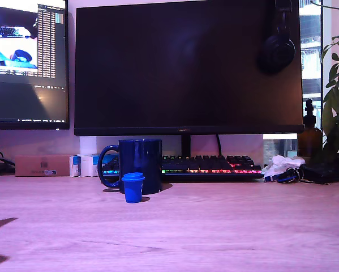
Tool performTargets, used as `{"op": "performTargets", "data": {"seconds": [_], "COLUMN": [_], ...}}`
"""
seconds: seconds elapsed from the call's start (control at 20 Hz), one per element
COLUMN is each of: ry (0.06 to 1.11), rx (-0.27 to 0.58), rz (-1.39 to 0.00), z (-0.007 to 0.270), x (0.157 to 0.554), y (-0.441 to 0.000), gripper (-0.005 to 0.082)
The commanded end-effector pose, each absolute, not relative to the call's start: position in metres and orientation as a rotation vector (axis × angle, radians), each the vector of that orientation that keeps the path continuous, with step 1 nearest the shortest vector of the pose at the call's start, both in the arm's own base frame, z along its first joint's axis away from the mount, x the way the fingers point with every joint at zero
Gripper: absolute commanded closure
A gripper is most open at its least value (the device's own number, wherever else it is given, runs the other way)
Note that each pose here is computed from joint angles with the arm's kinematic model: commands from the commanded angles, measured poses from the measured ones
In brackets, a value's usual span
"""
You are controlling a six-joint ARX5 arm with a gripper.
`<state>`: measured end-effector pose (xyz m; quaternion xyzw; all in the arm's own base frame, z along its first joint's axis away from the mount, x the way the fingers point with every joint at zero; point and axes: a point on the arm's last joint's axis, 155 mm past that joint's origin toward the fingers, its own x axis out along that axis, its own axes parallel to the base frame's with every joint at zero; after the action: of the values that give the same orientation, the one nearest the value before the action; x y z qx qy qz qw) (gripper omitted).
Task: Pick up the coffee capsules on the table and drop them inside the coffee cup
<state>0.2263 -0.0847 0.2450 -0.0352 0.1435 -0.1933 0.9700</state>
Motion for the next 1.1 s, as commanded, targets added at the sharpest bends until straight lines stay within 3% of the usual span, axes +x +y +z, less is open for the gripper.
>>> {"op": "performTargets", "data": {"seconds": [0.0, 0.3, 0.75, 1.05], "ry": [0.191, 0.184, 0.083, 0.046], "rx": [-0.068, -0.068, -0.069, -0.105], "rz": [-0.395, -0.395, -0.411, -0.473], "z": [0.265, 0.266, 0.283, 0.255], "x": [0.232, 0.233, 0.246, 0.253], "y": [-0.086, -0.086, -0.091, -0.104], "gripper": [0.0789, 0.0789, 0.0789, 0.0789]}}
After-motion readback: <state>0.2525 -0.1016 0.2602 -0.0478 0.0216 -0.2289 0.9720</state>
